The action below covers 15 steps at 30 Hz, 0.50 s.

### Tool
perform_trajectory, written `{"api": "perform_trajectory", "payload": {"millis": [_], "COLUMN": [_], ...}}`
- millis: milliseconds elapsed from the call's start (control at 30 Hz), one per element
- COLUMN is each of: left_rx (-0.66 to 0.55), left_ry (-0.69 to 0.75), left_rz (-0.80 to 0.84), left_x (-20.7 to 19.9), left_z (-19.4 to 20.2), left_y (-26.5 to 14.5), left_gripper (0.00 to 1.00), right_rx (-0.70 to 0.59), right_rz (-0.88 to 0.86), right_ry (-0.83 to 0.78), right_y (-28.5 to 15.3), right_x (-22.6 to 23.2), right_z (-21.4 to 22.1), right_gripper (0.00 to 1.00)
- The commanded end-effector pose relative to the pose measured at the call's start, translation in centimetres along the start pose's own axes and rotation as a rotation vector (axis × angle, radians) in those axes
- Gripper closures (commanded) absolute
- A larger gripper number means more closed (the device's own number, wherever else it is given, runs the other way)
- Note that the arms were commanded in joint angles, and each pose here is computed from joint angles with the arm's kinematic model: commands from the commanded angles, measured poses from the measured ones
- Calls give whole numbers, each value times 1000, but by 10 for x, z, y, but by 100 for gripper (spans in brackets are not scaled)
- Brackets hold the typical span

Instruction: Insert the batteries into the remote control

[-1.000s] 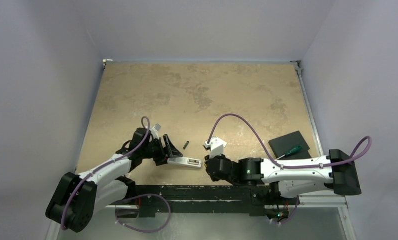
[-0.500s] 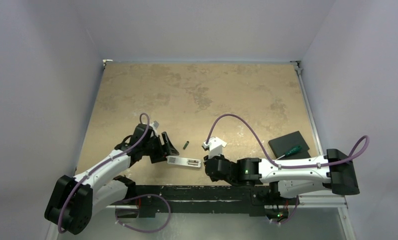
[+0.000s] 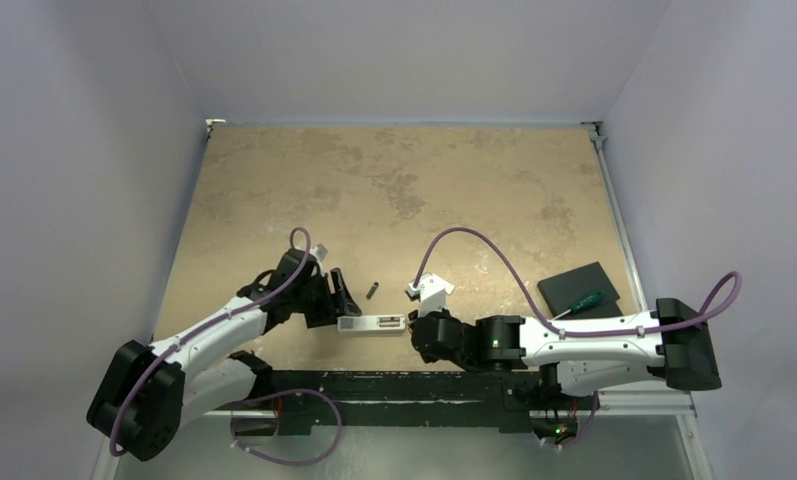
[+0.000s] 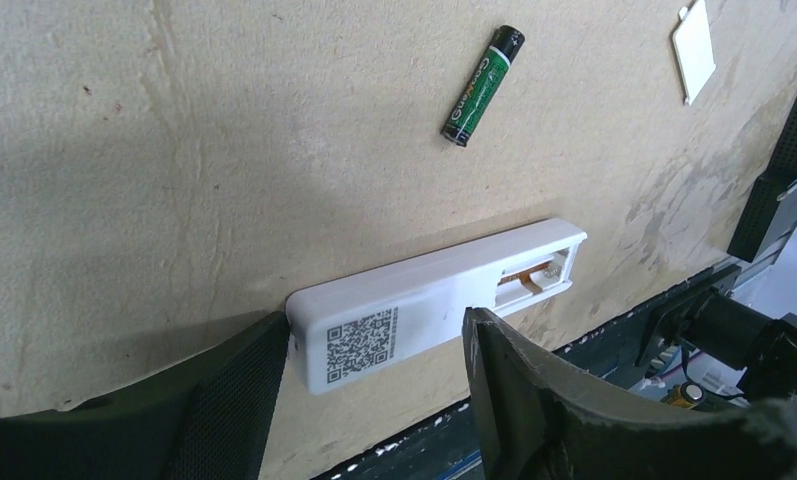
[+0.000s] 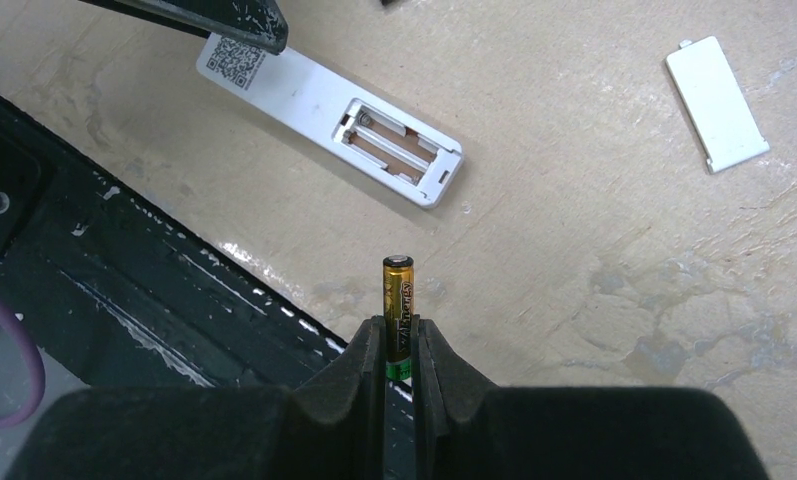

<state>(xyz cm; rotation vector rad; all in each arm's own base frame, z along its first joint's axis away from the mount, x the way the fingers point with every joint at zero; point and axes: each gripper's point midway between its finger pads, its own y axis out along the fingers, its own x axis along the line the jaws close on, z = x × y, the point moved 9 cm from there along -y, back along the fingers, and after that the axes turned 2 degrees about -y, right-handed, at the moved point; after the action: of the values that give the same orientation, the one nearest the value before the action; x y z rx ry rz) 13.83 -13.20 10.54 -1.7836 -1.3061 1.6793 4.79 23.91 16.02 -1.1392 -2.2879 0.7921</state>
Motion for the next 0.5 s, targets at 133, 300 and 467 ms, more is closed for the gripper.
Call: {"api": "perform_trajectory", "payload": {"millis": [133,300,467], "left_rx": [-34,-29,-28], "left_ry": [33,40,49], "left_rz": [52,63,74], "left_x": [-16,-21,-26], "left_z": [-8,-11,-15], "left_y": [3,7,9], "left_gripper": [37,38,38], "right_rx": [-23,-12,-8], "right_rz": [-5,-6,-21], "right_ry": [-19,-73,-139], "right_y": [-3,-3,-3], "right_x": [5,8,11], "right_z": [-9,-15,-20], "right_gripper": [100,100,100]}}
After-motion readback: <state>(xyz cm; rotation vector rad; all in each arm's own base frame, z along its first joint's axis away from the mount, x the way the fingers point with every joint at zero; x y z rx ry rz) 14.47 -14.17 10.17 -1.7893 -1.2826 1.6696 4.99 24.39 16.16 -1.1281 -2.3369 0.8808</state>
